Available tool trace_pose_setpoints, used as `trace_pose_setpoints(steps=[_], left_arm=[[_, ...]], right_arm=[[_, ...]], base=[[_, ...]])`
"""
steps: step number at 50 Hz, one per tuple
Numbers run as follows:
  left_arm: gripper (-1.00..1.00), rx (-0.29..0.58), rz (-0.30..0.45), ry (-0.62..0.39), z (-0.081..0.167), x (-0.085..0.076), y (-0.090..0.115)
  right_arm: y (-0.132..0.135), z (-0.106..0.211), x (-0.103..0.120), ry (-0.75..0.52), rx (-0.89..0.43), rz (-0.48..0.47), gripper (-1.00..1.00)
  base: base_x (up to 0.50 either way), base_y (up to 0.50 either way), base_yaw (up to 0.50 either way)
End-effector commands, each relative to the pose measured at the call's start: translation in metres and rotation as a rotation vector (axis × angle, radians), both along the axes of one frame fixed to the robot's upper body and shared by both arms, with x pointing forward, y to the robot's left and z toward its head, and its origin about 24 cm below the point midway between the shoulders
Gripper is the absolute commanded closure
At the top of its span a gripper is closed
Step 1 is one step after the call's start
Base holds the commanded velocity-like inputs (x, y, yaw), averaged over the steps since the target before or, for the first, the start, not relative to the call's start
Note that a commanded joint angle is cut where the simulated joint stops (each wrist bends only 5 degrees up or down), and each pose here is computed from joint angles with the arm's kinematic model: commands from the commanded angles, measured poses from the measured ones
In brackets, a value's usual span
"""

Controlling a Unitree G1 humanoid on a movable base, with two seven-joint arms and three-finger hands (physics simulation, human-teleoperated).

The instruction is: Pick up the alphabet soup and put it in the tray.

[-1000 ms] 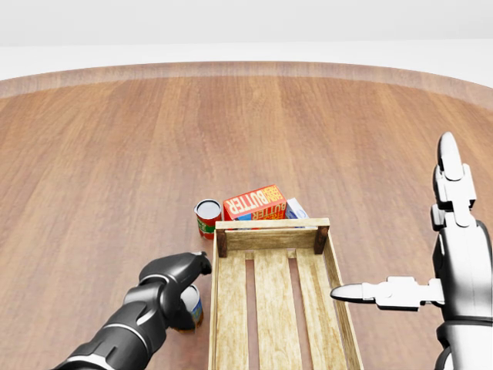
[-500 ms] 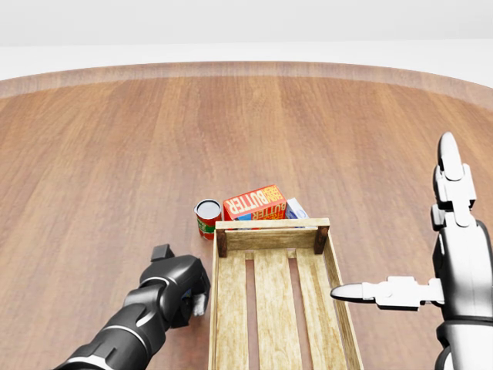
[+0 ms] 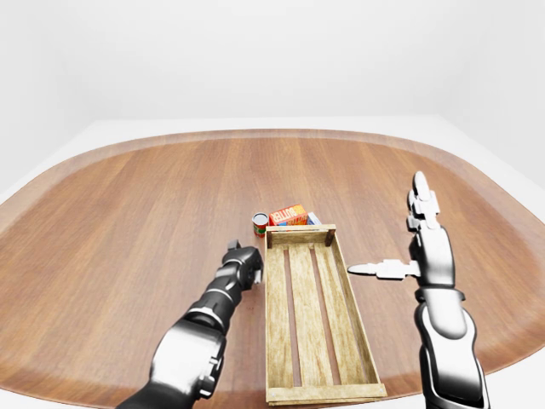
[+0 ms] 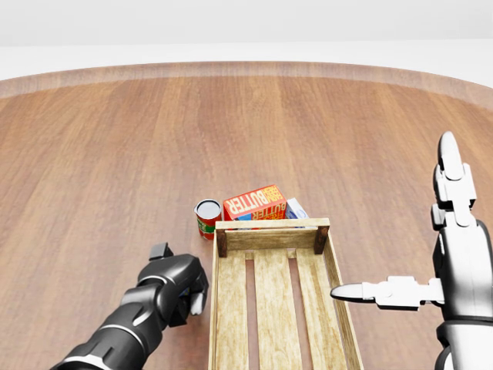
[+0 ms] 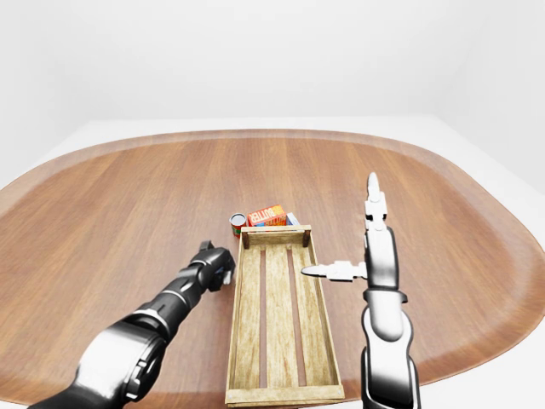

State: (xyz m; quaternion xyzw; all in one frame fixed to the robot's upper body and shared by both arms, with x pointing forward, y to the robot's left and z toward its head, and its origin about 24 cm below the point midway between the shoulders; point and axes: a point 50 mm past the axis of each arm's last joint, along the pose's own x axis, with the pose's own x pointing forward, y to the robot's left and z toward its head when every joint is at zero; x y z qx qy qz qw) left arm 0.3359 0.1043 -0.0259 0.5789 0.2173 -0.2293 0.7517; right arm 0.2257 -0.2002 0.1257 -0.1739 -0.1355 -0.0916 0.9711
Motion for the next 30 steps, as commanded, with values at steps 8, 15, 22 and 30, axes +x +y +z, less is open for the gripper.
trace_pose_setpoints(steps=[8, 15, 22, 30], left_arm=[[1.00, 0.002, -0.001, -0.049, 0.010, 0.008, 0.005], [1.00, -0.020, 0.015, -0.067, 0.014, 0.011, 0.008], [1.00, -0.042, -0.003, -0.079, 0.020, 0.015, 0.005], [1.00, -0.065, 0.006, -0.115, 0.037, 0.025, 0.008]], right_arm=[[0.001, -0.003, 0.001, 0.016, 0.002, 0.005, -1.00], [0.001, -0.003, 0.000, 0.015, 0.003, 0.005, -1.00], [0.001, -0.005, 0.001, 0.021, 0.004, 0.006, -1.00], [0.002, -0.006, 0.002, 0.027, 0.005, 0.007, -1.00]], base=[[0.00, 0.00, 0.00], [0.00, 0.00, 0.00], [0.00, 0.00, 0.00], [0.00, 0.00, 0.00]])
